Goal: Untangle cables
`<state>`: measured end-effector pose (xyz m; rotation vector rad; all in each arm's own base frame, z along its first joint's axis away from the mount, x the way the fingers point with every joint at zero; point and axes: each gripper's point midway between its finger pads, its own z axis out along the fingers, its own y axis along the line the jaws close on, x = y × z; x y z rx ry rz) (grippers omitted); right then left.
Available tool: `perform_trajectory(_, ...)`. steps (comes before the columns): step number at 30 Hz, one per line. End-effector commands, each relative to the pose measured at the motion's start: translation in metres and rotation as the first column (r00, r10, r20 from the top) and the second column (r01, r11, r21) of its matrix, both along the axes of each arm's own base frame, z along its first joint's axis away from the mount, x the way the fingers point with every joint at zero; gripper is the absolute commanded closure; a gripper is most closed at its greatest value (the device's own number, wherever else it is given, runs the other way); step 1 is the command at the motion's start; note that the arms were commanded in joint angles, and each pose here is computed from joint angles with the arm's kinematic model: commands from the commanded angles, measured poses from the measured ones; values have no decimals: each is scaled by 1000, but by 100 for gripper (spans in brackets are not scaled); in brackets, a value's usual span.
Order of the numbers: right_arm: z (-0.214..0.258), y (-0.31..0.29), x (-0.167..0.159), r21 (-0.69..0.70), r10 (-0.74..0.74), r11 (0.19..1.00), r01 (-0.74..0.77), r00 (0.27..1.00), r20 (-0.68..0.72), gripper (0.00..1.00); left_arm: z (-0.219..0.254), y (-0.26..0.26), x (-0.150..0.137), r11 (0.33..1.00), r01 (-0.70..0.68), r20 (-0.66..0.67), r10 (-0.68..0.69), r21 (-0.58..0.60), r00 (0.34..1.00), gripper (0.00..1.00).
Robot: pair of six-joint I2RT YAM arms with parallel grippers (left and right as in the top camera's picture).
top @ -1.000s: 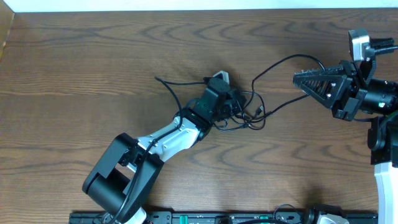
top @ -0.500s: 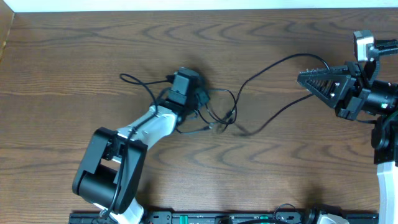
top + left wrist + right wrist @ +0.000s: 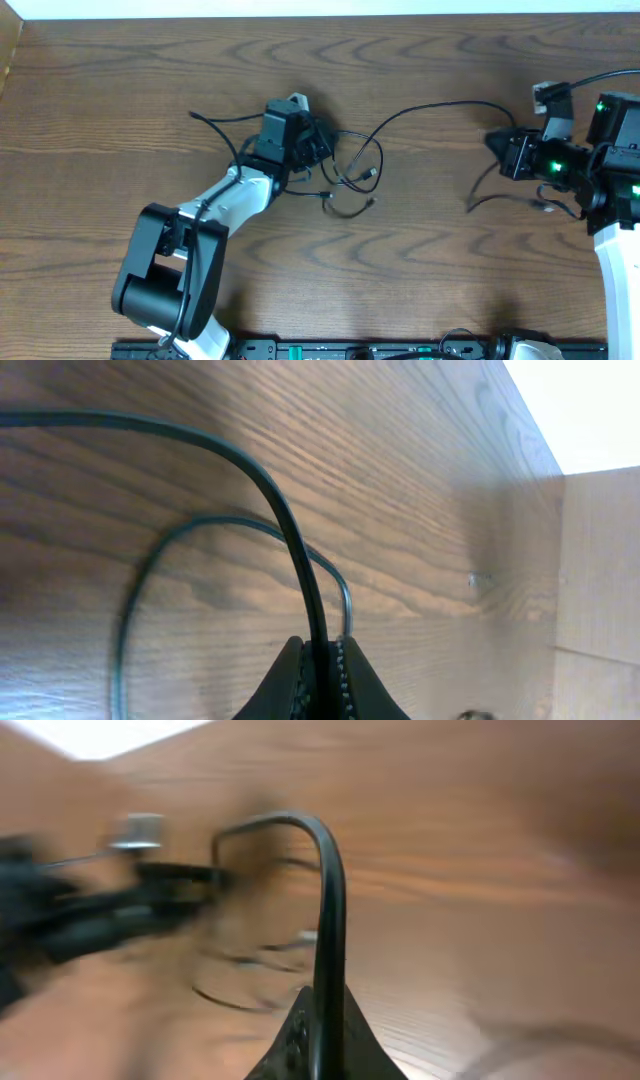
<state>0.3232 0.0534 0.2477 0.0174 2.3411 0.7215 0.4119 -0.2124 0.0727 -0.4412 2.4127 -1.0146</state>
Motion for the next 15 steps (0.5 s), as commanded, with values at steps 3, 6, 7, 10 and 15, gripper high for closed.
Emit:
perform_trajectory(3, -29, -104, -7, -375, -493, 816, 441, 869, -51, 99, 10, 59, 20, 995, -96, 19, 95, 17, 995, 92)
perform_trajectory(6, -31, -125, -14, -406, -576, 759, 509, 815, -54, 99, 12, 93, 24, 986, -164, -4, 164, 18, 986, 92)
perform_trajectory(7, -31, -129, -15, -400, -592, 751, 525, 804, -56, 99, 13, 106, 25, 982, -187, -9, 187, 18, 982, 92)
perform_trajectory(10, -31, -142, -18, -386, -641, 722, 575, 765, -61, 99, 14, 136, 23, 972, -232, -22, 233, 35, 972, 92)
perform_trajectory(15, -26, -163, -19, -393, -708, 655, 645, 705, -24, 99, 23, 142, 19, 988, -151, 13, 151, 10, 988, 92)
